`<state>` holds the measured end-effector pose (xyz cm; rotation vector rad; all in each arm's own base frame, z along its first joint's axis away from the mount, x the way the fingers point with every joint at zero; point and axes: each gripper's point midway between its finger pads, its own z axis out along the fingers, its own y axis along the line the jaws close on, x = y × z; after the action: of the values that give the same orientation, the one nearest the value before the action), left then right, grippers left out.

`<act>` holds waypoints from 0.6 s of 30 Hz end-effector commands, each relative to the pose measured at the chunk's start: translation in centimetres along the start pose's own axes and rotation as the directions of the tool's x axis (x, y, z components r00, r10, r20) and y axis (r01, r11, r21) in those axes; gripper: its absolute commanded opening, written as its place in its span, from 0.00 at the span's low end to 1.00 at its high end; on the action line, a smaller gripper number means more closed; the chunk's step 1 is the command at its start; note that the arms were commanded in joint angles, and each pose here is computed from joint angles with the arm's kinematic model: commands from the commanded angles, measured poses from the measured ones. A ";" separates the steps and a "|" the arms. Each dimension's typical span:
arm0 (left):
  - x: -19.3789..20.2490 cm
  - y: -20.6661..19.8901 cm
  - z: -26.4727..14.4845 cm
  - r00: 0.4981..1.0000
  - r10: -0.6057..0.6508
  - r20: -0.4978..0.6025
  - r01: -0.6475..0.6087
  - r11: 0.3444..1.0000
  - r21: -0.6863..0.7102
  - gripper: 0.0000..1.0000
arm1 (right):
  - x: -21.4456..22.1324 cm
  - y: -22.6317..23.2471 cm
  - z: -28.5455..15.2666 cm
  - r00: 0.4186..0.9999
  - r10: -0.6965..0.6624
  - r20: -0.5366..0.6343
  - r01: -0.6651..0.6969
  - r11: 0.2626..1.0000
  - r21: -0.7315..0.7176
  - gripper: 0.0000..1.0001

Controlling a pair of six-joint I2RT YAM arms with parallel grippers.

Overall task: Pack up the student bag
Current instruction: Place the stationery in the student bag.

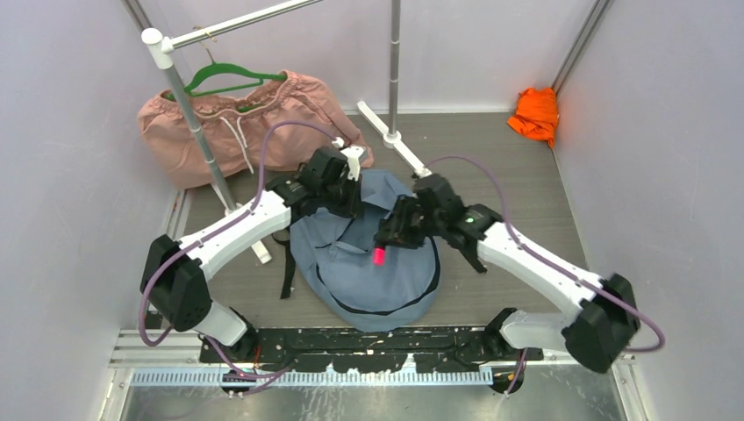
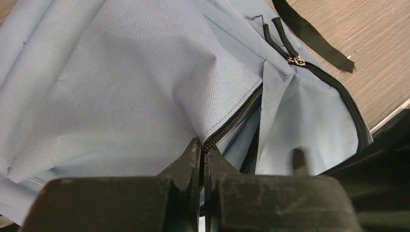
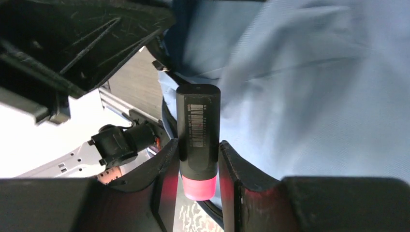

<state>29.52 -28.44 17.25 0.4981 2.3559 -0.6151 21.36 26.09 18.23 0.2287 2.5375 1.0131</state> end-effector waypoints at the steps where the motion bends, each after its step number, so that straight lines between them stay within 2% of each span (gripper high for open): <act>1: -3.6 -1.9 -2.0 0.994 -0.034 0.104 0.027 0.997 0.074 0.00 | -0.1 5.4 3.4 1.000 -0.014 0.004 0.014 0.992 -0.123 0.07; 9: -3.5 -2.9 -4.2 0.990 -0.063 0.123 0.047 0.991 0.127 0.00 | -2.7 6.3 7.1 0.997 -0.015 0.069 0.021 0.996 -0.083 0.06; 15: -3.2 -3.2 -5.0 0.988 -0.064 0.138 0.044 0.989 0.144 0.00 | -6.4 3.4 8.3 0.978 0.047 0.202 -0.061 0.996 0.068 0.06; 17: -3.1 -3.2 -5.1 0.988 -0.065 0.140 0.044 0.988 0.149 0.00 | -7.5 2.4 8.6 0.962 0.070 0.263 -0.099 0.990 0.099 0.10; 18: -2.9 -3.2 -5.1 0.989 -0.066 0.136 0.045 0.988 0.150 0.00 | -8.1 2.0 8.7 0.953 0.069 0.296 -0.104 0.989 0.106 0.16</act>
<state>28.15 -27.64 18.99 0.4367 2.3510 -0.6881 27.78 31.99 14.61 0.3291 2.5218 0.8766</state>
